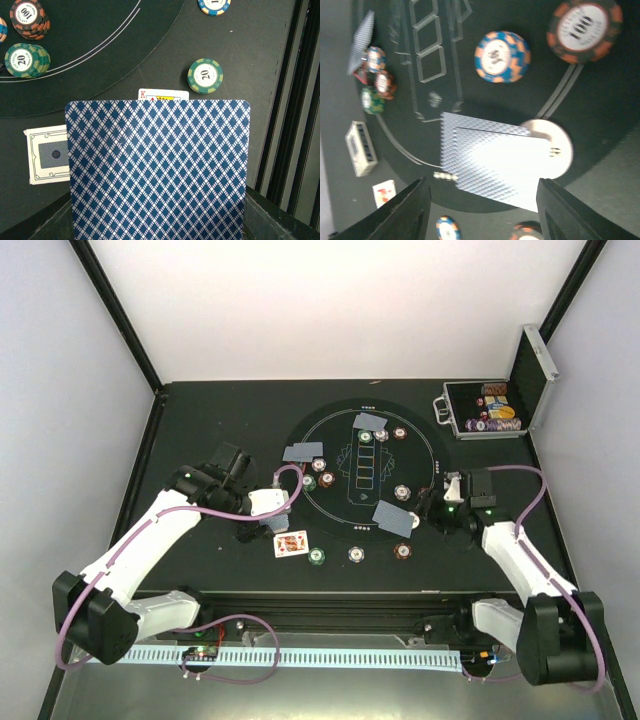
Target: Distribute texas hold em gaming equipment
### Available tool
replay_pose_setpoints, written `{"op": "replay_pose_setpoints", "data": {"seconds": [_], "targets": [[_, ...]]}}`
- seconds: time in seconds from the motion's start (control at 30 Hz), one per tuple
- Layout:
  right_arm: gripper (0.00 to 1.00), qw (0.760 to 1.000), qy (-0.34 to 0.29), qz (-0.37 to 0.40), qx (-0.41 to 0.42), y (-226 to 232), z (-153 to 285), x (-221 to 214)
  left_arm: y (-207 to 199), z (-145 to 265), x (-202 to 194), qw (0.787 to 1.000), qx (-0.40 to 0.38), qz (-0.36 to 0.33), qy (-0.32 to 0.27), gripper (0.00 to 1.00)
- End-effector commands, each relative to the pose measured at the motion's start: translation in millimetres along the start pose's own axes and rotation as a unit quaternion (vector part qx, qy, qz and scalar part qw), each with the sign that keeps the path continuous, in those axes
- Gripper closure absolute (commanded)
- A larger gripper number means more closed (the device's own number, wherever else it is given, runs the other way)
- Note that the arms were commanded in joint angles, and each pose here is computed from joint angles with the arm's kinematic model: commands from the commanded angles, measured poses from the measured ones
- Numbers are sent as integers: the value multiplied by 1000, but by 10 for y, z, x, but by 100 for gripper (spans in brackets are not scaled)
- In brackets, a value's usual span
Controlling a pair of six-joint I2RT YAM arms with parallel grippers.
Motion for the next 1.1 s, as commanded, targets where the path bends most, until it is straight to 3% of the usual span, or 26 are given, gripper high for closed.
{"op": "replay_pose_setpoints", "data": {"seconds": [0.0, 0.13, 0.27, 0.43, 0.73, 1.07], "targets": [[37, 999, -19, 24, 19, 284, 138, 74, 7, 75, 80, 1000, 0, -8, -19, 99], [28, 987, 14, 77, 138, 880, 30, -47, 12, 69, 91, 1000, -2, -7, -20, 98], [21, 956, 55, 108, 268, 1480, -83, -256, 17, 64, 96, 1000, -3, -6, -20, 99], [18, 922, 99, 145, 345, 2114, -174, -443, 19, 69, 98, 1000, -2, -6, -20, 99], [19, 896, 163, 162, 379, 2589, -546, -671, 10, 95, 101, 1000, 0, -6, -21, 98], [29, 887, 194, 147, 392, 2672, -875, -764, 6, 118, 108, 1000, 3, -8, -23, 98]]}}
Point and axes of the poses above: each gripper's point midway between its finger pads, its own z axis back along the fingers, its own y axis along the line the jaws close on, x = y × z, the point moved 9 cm from there along z, back along the fingers, and after that the axes turned 11 degrees about z, right-handed, at the moved point
